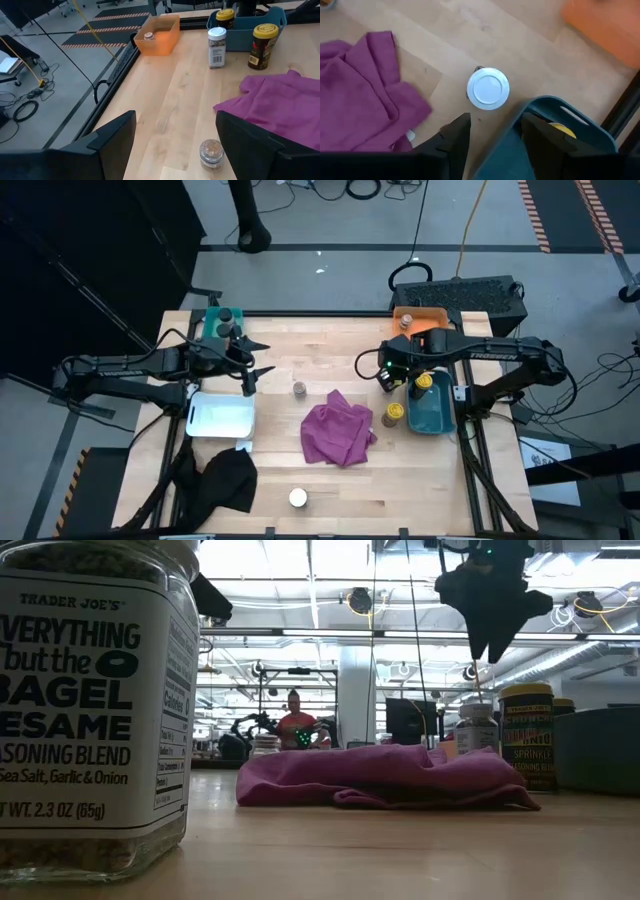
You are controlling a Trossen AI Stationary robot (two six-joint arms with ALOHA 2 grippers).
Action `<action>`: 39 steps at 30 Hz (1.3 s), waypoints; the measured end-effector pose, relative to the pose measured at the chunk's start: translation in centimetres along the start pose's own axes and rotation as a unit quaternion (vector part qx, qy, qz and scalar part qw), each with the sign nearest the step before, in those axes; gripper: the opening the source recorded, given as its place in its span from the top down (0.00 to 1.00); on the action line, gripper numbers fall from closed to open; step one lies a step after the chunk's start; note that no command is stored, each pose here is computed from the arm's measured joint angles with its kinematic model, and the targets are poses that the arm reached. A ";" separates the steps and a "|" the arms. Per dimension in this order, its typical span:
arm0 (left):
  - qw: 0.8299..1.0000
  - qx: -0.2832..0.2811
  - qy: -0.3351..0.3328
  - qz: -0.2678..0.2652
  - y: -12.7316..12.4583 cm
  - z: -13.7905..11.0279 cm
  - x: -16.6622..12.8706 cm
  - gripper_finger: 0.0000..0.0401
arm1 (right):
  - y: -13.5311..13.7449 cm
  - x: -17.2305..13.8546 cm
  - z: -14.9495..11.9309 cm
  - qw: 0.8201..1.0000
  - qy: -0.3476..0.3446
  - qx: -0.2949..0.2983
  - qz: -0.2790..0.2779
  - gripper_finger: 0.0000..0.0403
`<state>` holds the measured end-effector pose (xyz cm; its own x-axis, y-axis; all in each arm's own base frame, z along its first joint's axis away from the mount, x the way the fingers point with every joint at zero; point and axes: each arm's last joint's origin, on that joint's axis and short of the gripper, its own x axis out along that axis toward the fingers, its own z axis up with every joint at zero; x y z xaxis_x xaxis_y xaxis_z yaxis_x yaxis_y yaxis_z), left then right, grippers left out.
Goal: Sort spices by type
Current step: Put the top white seasoning bottle into the white bin
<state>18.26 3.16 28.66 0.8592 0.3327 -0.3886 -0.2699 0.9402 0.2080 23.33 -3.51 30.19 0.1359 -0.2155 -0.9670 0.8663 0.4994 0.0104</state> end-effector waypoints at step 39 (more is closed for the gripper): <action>1.000 -0.012 0.006 -0.001 0.0 -0.1 0.0 0.30 | 2.9 8.7 3.4 0.990 0.113 -0.062 -0.051 0.57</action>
<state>18.21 3.16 28.56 0.8545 0.3324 -0.3991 -0.2792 0.9419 0.1866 28.60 -6.77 22.69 -0.0716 -0.0835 -0.9939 0.8024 0.5871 -0.1072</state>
